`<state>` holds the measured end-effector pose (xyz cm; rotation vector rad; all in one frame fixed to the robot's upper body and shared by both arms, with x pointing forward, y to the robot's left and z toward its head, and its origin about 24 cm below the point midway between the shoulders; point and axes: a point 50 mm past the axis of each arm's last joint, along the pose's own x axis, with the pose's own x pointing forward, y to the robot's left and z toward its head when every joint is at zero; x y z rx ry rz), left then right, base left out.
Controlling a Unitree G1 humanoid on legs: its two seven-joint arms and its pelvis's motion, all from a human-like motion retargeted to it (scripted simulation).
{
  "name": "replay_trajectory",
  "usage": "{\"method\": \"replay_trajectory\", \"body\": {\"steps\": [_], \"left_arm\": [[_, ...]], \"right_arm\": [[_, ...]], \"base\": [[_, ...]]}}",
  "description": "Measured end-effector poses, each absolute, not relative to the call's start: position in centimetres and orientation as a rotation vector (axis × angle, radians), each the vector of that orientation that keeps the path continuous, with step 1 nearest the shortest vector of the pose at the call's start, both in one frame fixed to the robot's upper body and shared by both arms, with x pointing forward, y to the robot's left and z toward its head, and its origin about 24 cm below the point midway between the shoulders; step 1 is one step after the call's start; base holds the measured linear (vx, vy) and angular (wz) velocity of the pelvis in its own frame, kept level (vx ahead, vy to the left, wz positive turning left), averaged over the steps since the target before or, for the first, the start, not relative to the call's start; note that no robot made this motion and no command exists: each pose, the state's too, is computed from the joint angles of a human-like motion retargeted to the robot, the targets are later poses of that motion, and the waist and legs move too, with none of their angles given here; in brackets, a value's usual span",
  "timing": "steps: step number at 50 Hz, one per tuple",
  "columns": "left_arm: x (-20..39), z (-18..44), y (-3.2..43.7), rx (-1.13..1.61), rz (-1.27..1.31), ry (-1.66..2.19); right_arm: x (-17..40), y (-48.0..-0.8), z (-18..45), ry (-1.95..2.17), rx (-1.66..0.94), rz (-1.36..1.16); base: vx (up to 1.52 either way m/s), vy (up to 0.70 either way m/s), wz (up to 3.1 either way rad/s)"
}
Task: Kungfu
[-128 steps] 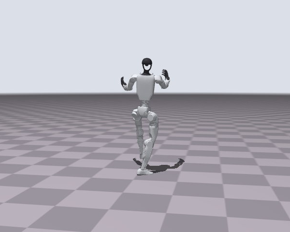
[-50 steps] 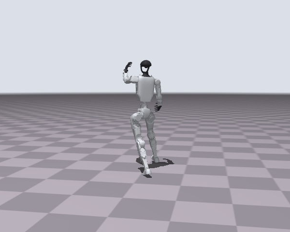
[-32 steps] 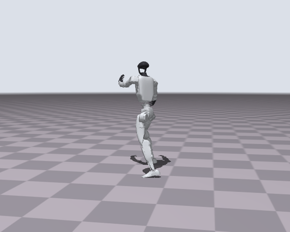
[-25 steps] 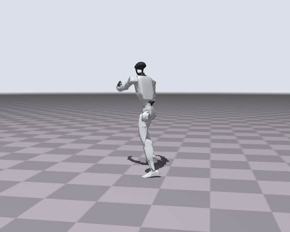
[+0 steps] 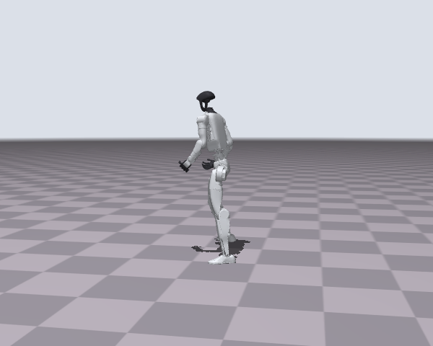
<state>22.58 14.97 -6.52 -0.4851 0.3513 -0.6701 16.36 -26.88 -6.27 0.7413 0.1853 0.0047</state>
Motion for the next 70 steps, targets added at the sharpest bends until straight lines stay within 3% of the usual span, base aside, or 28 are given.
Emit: {"method": "replay_trajectory", "body": {"steps": [5,8,10,15,24,30,33,37,41,45,49,52,55,64,70], "left_arm": [[10.1,-10.9,15.9,-0.756,-0.267,0.442],[5.7,-11.2,16.8,-0.788,-0.019,0.436],[4.7,-10.9,17.8,-0.745,0.059,0.425],[8.8,-9.4,18.5,-0.579,-0.154,0.374],[25.4,0.9,16.6,-0.242,-0.444,-0.113],[33.4,14.7,13.5,0.043,-0.659,-0.526],[34.2,22.4,10.2,0.176,-0.753,-0.761],[33.4,30.3,10.1,0.375,-0.706,-1.010],[32.3,35.5,12.7,0.535,-0.520,-1.181],[30.7,39.5,14.7,0.657,-0.373,-1.312],[30.1,41.1,16.8,0.723,-0.264,-1.323],[29.1,42.0,18.2,0.711,-0.212,-1.351],[28.3,42.4,19.0,0.695,-0.155,-1.390],[29.4,38.8,22.6,0.576,0.039,-1.298],[29.5,31.1,29.6,0.460,0.184,-1.024]], "right_arm": [[9.8,-18.6,-8.6,0.081,1.137,-0.171],[7.7,-17.5,-9.7,0.088,1.380,-0.384],[7.4,-18.1,-9.7,0.114,1.415,-0.367],[7.4,-20.4,-9.1,0.297,1.126,-0.081],[8.2,-30.1,-6.1,0.280,0.679,-0.130],[0.7,-38.3,-3.4,0.258,0.421,-0.536],[-4.6,-41.1,-2.0,0.288,0.254,-0.816],[-9.6,-42.8,-0.8,0.409,0.062,-1.057],[-8.5,-41.0,-4.7,0.367,0.276,-1.164],[-1.4,-34.8,-11.2,0.418,0.656,-0.968],[10.1,-24.7,-14.6,0.681,0.837,-0.358],[18.7,-17.1,-12.4,0.708,0.782,0.267],[24.1,-12.3,-9.0,0.655,0.543,0.630],[32.8,-8.7,0.7,0.252,0.062,0.874],[36.2,-8.6,12.9,-0.279,-0.104,0.933]], "base": [[0.42,0.04,0.43],[0.43,0.30,0.47],[0.33,0.33,0.42],[0.24,0.23,0.31],[0.10,0.27,0.58],[0.21,-0.03,0.99],[0.21,0.15,0.25],[0.41,0.36,0.53],[0.74,0.47,0.60],[0.48,0.34,0.15],[0.37,0.28,-0.44],[0.11,0.08,-0.54],[0.13,-0.02,-0.15],[0.05,-0.08,0.20],[-0.19,-0.17,-0.24]]}}
